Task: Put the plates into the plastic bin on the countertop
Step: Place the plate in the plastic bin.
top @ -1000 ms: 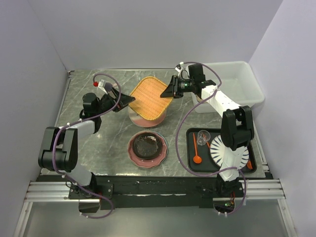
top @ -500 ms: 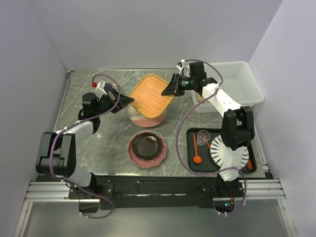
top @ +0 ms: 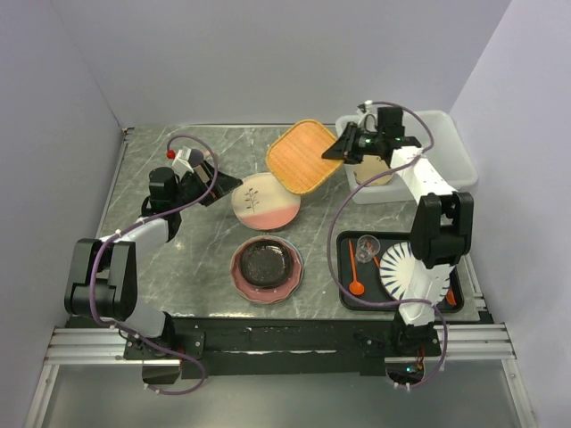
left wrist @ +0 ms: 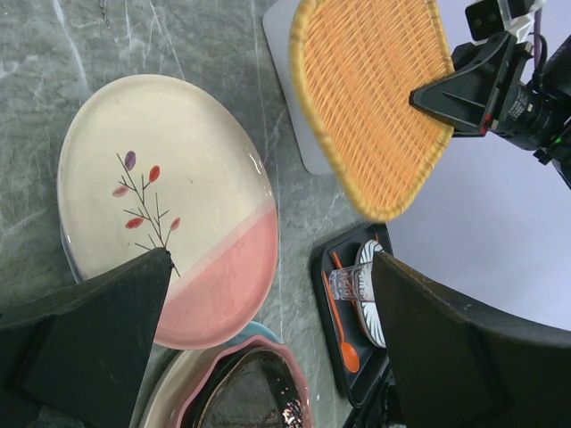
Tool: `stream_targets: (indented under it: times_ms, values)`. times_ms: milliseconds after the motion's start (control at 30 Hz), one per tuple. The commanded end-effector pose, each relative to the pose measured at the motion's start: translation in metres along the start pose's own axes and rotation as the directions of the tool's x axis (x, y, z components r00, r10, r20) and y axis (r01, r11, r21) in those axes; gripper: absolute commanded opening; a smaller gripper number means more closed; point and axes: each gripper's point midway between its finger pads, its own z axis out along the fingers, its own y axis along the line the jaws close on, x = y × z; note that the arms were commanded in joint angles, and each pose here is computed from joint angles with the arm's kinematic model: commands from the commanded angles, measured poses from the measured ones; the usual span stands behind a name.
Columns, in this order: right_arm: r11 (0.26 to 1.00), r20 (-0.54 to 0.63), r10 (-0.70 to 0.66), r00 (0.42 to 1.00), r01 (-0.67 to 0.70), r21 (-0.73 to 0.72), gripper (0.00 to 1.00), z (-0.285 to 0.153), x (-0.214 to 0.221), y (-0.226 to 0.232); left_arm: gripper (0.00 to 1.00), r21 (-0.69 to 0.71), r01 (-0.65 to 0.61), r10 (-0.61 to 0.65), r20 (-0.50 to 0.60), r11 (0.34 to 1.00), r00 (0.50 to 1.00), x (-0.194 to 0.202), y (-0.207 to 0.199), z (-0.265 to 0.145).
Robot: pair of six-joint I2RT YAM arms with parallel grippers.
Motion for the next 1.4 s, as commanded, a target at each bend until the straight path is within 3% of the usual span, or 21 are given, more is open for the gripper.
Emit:
stream_targets:
  times_ms: [0,633,1367]
  values:
    - [1.000,0.143,-0.026,0.989,0.028,-0.010,0.00,-0.041,-0.042,0.007,0.99,0.049,-0.056,0.055,0.022,0.997,0.998,-0.014,-0.016,0.004]
    - [0.990,0.295,0.077,0.952,-0.109,0.093,0.00,-0.092,-0.081,-0.066,0.99,0.045,-0.047,0.047,-0.004,0.998,0.999,-0.011,-0.011,0.009]
    - [0.962,0.434,0.109,0.894,-0.206,0.182,0.00,-0.135,-0.097,-0.099,0.99,0.046,-0.028,0.030,-0.030,0.999,0.999,-0.005,-0.005,0.012]
